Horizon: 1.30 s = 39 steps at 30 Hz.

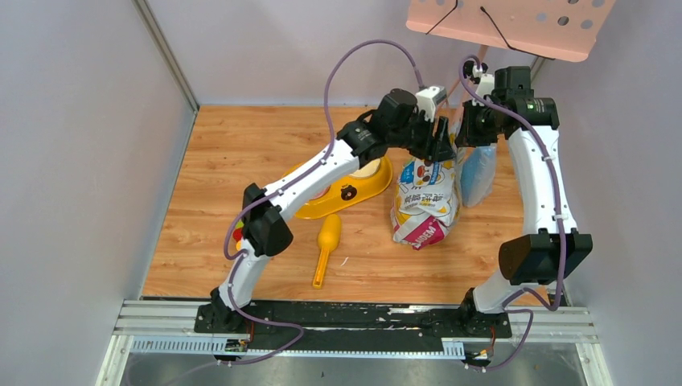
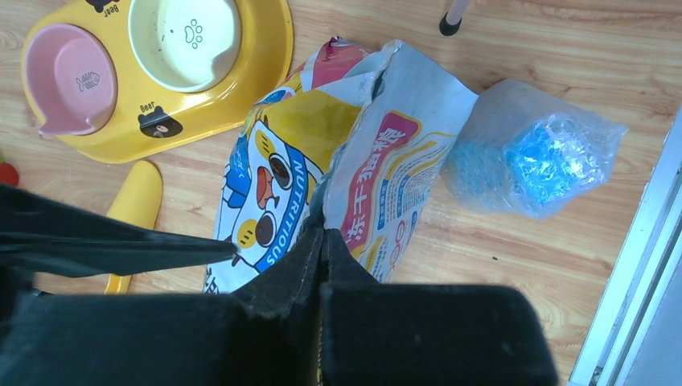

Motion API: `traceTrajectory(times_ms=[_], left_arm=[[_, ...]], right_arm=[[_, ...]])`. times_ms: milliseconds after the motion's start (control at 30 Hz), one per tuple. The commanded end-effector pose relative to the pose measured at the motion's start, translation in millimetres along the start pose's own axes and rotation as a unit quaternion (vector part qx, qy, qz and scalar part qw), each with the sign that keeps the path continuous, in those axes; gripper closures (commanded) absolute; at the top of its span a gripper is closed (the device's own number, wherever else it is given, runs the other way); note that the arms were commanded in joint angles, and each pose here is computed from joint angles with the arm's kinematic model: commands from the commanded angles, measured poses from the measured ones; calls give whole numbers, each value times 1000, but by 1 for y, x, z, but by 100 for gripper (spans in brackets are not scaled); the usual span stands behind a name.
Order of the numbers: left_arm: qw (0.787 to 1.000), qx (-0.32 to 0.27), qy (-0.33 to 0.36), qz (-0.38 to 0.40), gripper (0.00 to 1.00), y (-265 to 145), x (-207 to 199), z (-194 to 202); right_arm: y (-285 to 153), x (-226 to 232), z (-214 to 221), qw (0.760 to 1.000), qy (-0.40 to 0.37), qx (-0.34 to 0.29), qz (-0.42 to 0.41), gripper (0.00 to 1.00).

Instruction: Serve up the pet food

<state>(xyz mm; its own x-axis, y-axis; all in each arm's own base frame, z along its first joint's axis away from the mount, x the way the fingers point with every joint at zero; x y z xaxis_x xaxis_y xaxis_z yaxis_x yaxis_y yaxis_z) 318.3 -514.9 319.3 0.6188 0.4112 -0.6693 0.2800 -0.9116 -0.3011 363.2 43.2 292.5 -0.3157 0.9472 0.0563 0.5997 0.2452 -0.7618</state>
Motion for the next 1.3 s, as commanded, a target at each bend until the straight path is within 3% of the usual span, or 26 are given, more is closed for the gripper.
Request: traceTrajectory(times_ms=[0,700,733,833,933,1067,1167,1267], left_arm=[[1000,-26,2,0,39,15,-8,-6],[997,-49,29,-55,87,33,23,-10],[997,-47,30,-54,87,34,24,-9],[998,-38,34,-26,67,38,16,-5],[998,-38,47,-18,67,42,10,-3],[996,-42,67,-39,82,44,18,-3],[992,-49,82,-77,100,40,31,-7],[988,-58,96,-110,100,31,44,-15]], right_arm=[[-15,10,-4,999,-12,-31,-16,100],[-17,8,13,1000,-8,-19,0,100],[-18,8,14,1000,-7,-19,0,100],[-18,10,16,1000,-3,-19,-3,100],[-17,12,16,1000,2,-17,-8,100],[-15,12,19,1000,8,-13,-9,100],[-15,11,22,1000,6,-9,-3,100],[-17,2,30,1000,3,3,25,100]])
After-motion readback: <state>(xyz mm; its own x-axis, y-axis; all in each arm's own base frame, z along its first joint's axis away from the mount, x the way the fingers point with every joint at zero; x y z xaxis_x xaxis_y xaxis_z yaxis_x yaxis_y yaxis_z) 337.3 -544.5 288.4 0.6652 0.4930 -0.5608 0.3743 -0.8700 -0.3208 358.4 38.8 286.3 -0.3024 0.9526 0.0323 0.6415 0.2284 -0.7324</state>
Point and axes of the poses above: each gripper's point midway between its finger pads, its own y axis out along the fingers, its own x axis along the line the jaws close on, z = x × y, the point moved 1 cm from there along -y, back along the fingers, and after that the axes turned 12 degrees about -y, right-handed, at the moved point
